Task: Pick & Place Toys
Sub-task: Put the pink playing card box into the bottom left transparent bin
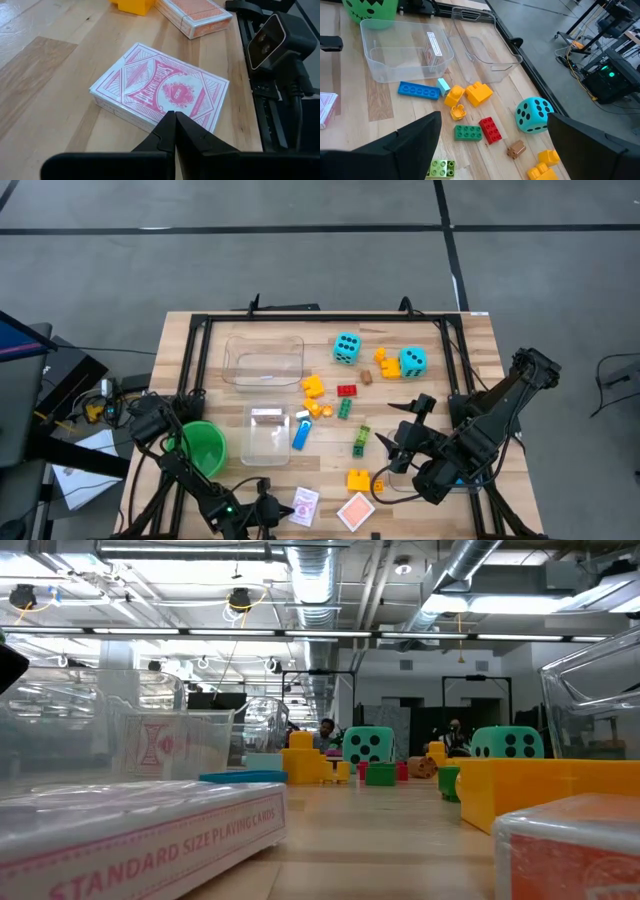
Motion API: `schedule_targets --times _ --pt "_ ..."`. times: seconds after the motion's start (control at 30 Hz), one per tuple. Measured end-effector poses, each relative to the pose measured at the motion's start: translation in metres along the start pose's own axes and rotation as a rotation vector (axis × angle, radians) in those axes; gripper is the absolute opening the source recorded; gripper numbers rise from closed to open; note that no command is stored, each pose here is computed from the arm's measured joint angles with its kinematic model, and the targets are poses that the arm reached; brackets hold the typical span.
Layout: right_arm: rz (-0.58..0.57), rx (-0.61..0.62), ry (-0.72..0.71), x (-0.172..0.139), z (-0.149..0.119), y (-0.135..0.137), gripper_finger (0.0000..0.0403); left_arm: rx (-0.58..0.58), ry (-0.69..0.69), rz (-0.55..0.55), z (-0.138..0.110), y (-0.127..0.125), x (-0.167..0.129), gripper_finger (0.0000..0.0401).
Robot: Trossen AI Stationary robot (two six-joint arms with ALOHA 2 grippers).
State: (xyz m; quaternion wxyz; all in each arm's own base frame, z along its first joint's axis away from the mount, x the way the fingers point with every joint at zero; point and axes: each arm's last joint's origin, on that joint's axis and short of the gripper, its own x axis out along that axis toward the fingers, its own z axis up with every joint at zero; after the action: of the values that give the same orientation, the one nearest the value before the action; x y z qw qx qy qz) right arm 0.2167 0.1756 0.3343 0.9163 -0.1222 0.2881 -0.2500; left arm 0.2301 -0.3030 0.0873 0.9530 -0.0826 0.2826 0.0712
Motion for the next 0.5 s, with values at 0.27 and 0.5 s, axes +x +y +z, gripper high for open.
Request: schedule_targets --times 0.27,0.5 --pt "0.002 0.0 0.002 0.0 0.0 0.0001 0.0356 -0.002 0.015 0.015 -0.0028 0.0017 -0.0014 0.0" --pt "0.005 0.002 0.004 0.0 0.0 0.0002 0.0356 0.004 0.017 0.013 -0.0042 0.0011 -0.0028 0.0"
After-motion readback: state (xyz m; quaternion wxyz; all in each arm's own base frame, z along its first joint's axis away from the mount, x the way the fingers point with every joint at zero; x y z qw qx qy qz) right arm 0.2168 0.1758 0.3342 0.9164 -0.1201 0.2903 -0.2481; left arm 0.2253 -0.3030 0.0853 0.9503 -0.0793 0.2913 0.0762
